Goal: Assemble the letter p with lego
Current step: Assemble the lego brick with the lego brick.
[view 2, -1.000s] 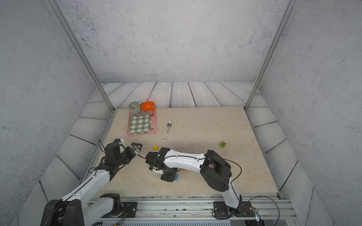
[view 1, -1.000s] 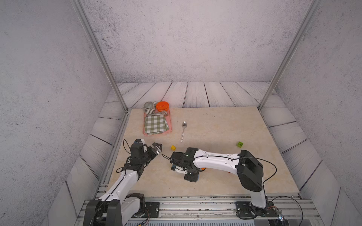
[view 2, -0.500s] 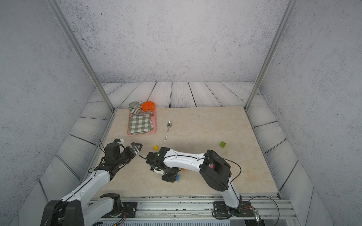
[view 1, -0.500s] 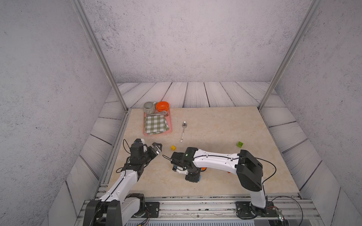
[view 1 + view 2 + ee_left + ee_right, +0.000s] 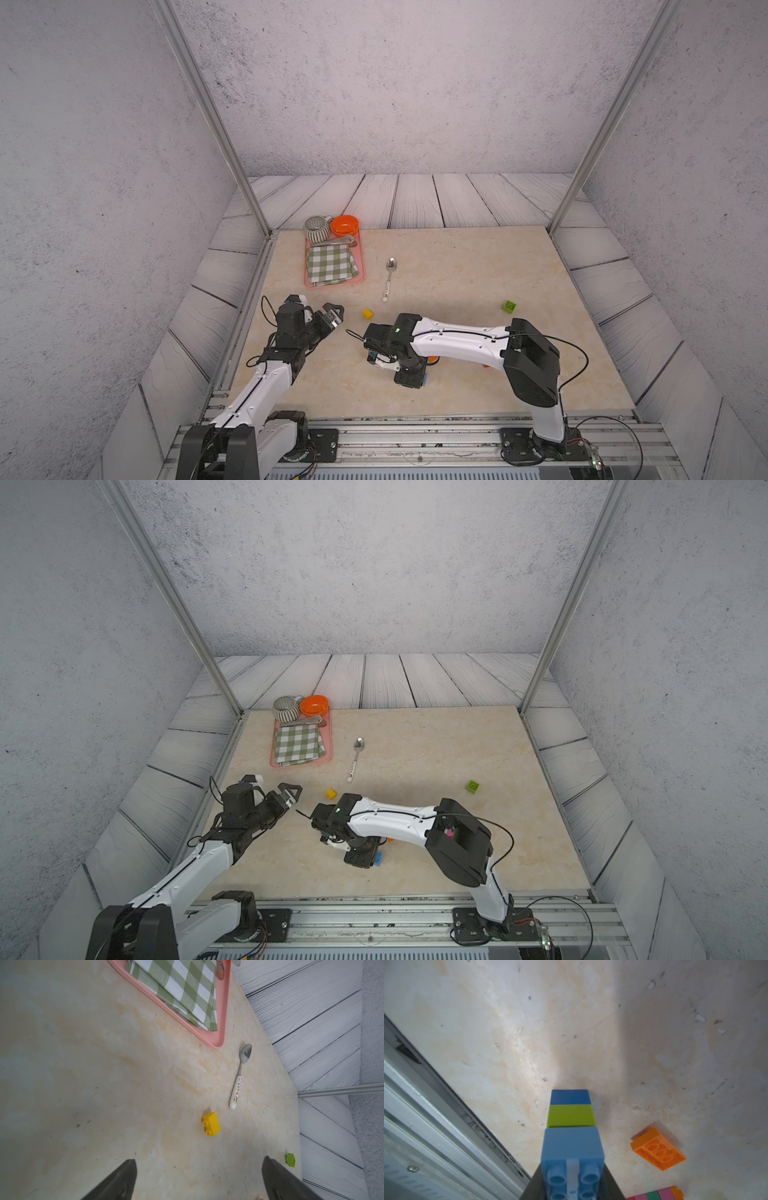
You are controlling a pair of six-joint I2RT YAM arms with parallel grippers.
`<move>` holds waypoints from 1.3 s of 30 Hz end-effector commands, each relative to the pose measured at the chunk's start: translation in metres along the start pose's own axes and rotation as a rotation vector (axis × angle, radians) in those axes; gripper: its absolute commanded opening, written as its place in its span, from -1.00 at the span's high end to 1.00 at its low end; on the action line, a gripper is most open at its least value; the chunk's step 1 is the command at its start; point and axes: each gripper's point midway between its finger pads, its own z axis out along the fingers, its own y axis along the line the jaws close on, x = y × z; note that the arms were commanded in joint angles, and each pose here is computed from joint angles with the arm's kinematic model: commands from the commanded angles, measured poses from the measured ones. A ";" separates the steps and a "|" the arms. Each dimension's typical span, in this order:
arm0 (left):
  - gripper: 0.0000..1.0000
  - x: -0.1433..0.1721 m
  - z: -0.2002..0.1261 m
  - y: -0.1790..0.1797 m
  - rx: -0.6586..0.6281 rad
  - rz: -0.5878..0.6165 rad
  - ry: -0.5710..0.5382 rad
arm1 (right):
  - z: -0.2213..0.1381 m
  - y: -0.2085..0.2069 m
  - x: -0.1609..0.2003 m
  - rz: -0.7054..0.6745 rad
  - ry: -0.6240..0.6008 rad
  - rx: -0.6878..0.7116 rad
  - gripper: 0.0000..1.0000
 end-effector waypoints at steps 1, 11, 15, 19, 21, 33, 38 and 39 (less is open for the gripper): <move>-0.96 -0.002 -0.002 0.001 -0.001 0.011 -0.012 | 0.003 0.007 0.020 0.006 0.065 -0.031 1.00; -0.96 -0.002 -0.002 0.002 -0.003 0.011 -0.013 | -0.016 0.003 0.009 0.028 -0.042 -0.013 0.97; -0.96 -0.002 -0.002 0.001 0.000 0.013 -0.013 | -0.013 0.003 0.011 0.032 -0.031 -0.007 0.97; -0.96 -0.002 -0.002 0.001 0.001 0.012 -0.014 | -0.004 0.004 0.015 0.036 -0.010 -0.015 0.97; -0.96 -0.002 -0.002 0.001 0.000 0.012 -0.014 | 0.002 0.005 0.018 0.039 0.008 -0.016 0.97; -0.96 -0.002 -0.003 0.000 0.004 0.013 -0.014 | 0.021 0.003 0.014 0.033 0.031 -0.007 0.97; -0.96 -0.003 -0.003 0.000 0.004 0.014 -0.015 | 0.023 0.005 0.011 0.022 0.038 -0.021 0.98; -0.96 -0.003 -0.003 0.000 0.004 0.013 -0.015 | 0.024 0.006 0.010 0.020 0.040 -0.022 0.98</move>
